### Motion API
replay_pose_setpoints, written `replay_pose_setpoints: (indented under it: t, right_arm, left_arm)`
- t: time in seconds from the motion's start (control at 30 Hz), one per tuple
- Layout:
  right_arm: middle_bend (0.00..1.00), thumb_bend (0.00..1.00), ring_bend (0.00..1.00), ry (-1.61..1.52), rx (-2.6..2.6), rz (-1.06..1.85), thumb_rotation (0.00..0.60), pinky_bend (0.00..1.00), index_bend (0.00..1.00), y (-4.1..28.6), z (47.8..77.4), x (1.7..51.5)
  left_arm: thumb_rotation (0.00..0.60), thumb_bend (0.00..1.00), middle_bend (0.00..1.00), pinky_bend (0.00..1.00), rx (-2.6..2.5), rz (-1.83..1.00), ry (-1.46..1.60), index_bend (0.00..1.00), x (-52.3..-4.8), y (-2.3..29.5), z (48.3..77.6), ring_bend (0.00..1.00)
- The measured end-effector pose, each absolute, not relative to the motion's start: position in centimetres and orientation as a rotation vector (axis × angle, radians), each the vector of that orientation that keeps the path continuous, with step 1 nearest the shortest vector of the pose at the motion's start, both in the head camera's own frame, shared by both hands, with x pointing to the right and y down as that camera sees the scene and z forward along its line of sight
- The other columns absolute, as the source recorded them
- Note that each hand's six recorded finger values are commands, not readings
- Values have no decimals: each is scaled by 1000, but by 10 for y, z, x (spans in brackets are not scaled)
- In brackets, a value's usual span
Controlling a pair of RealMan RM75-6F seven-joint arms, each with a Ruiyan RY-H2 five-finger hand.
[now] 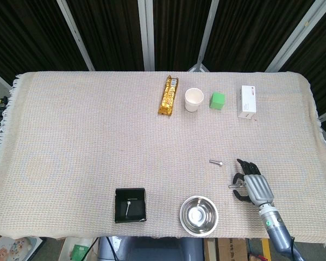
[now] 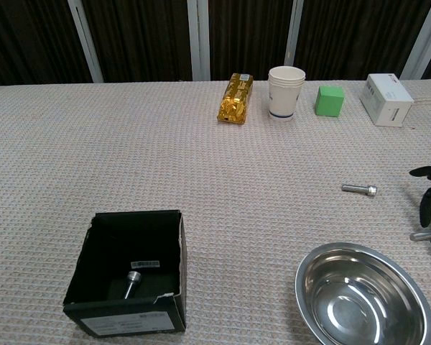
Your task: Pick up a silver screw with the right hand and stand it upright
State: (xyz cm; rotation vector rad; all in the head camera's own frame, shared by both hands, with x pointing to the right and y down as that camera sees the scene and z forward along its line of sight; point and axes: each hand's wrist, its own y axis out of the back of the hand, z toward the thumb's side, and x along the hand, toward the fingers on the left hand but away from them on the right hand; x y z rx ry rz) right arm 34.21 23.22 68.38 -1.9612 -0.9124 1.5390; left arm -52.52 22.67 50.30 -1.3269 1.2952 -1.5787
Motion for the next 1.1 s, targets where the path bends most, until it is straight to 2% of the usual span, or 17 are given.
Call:
replay_pose_setpoints:
  t: [1.1]
  right_arm:
    - [0, 341, 0, -859, -1973, 1560, 600, 0, 541, 223, 696, 336]
  left_arm:
    - [600, 39, 68, 130, -1323, -1589, 1275, 43, -522, 226, 506, 21]
